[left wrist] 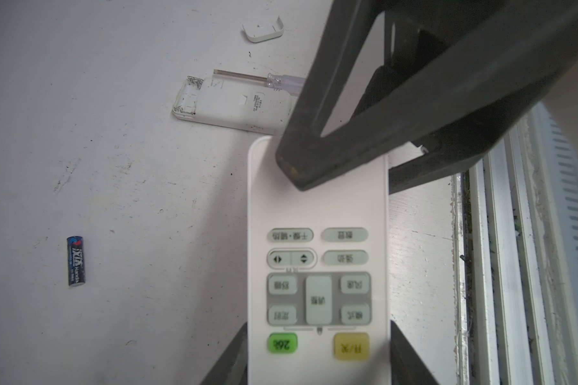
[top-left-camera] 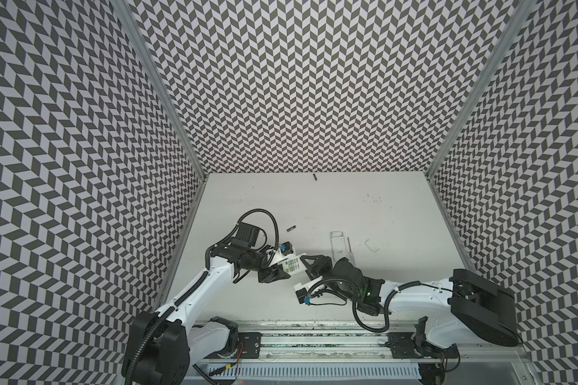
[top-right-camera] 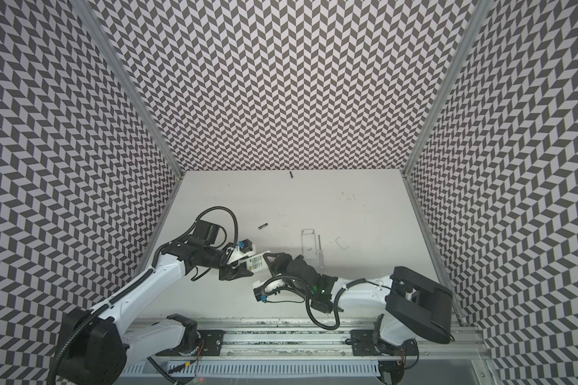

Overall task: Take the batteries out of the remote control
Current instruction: 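Lift the button remote with the left gripper toward the right gripper, which grasps its end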

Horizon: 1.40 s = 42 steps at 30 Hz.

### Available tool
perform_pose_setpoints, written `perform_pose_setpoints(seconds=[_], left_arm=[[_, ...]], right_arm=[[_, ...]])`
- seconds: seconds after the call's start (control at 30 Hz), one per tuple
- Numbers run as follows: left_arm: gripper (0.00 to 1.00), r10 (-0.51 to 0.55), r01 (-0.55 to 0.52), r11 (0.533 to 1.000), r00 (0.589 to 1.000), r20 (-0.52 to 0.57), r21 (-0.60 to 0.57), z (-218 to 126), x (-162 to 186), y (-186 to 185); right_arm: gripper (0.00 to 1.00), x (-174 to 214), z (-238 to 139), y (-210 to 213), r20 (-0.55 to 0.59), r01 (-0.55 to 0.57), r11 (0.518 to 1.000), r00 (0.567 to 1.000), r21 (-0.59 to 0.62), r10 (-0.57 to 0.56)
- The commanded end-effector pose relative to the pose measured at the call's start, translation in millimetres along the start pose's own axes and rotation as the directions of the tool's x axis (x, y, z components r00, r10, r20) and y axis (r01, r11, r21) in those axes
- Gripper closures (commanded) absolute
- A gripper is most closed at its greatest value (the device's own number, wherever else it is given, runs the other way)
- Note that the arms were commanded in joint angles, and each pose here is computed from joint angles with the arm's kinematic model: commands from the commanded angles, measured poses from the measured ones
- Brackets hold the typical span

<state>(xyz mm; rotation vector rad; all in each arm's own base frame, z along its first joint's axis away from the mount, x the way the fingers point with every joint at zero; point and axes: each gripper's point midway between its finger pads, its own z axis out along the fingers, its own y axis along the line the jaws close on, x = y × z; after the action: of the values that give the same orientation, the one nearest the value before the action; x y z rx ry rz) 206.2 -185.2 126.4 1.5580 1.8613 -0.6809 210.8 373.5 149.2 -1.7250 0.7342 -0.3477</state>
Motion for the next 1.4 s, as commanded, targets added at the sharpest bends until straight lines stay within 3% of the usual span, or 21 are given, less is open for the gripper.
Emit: perform_pose_setpoints(seconds=[0.0,0.1,0.23,0.37,0.5,0.6,0.7,0.8,0.93,1.1,1.17,1.37], left_arm=[[0.89,0.028,-0.028,1.000,1.000,0.013,0.004,2,-2,-3],[0.75,0.024,-0.024,1.000,1.000,-0.001,0.002,4,2,-3],[0.46,0.028,-0.028,0.999,1.000,-0.014,-0.023,3,1,3],[0.33,0.044,-0.045,0.998,0.998,-0.039,-0.035,0,3,6],[0.01,0.064,-0.066,0.996,0.997,-0.037,-0.054,-4,2,6],[0.01,0.073,-0.073,0.995,0.997,-0.005,-0.068,-12,-2,6],[0.01,0.076,-0.074,0.993,0.997,0.020,-0.089,-21,-7,9],[0.01,0.102,-0.099,0.988,0.995,0.017,-0.118,-29,-12,13],[0.01,0.104,-0.098,0.990,0.993,0.058,-0.099,-37,-25,11],[0.01,0.117,-0.109,0.990,0.989,0.094,-0.086,-40,-26,7],[0.02,0.105,-0.098,0.992,0.990,0.096,-0.075,-39,-25,7],[0.08,0.112,-0.110,0.994,0.980,0.164,-0.022,-41,-35,-4]], right_arm=[[0.70,-10,2,-20,0.023,-0.006,0.997,1.000,0.073,0.004],[0.84,-10,5,-15,0.018,0.004,0.999,1.000,0.053,-0.005],[0.99,-13,0,-15,0.029,-0.025,0.999,0.999,0.044,0.024],[1.00,-13,-1,-11,0.032,-0.066,0.998,0.997,0.014,0.066],[1.00,-19,-5,-7,0.079,-0.181,0.982,0.980,-0.045,0.184],[1.00,-17,-4,-5,0.066,-0.273,0.959,0.958,-0.081,0.279],[1.00,-15,-6,-7,0.057,-0.406,0.908,0.909,-0.102,0.413],[1.00,-17,-11,-15,0.096,-0.596,0.785,0.783,-0.168,0.614],[1.00,-17,-11,-19,0.058,-0.729,0.630,0.640,-0.270,0.766],[1.00,-12,-19,-27,0.070,-0.804,0.437,0.449,-0.403,0.891],[1.00,-17,-26,-33,0.094,-0.795,0.391,0.394,-0.463,0.914],[1.00,-27,-21,-7,0.044,-0.740,0.344,0.393,-0.578,0.919]])
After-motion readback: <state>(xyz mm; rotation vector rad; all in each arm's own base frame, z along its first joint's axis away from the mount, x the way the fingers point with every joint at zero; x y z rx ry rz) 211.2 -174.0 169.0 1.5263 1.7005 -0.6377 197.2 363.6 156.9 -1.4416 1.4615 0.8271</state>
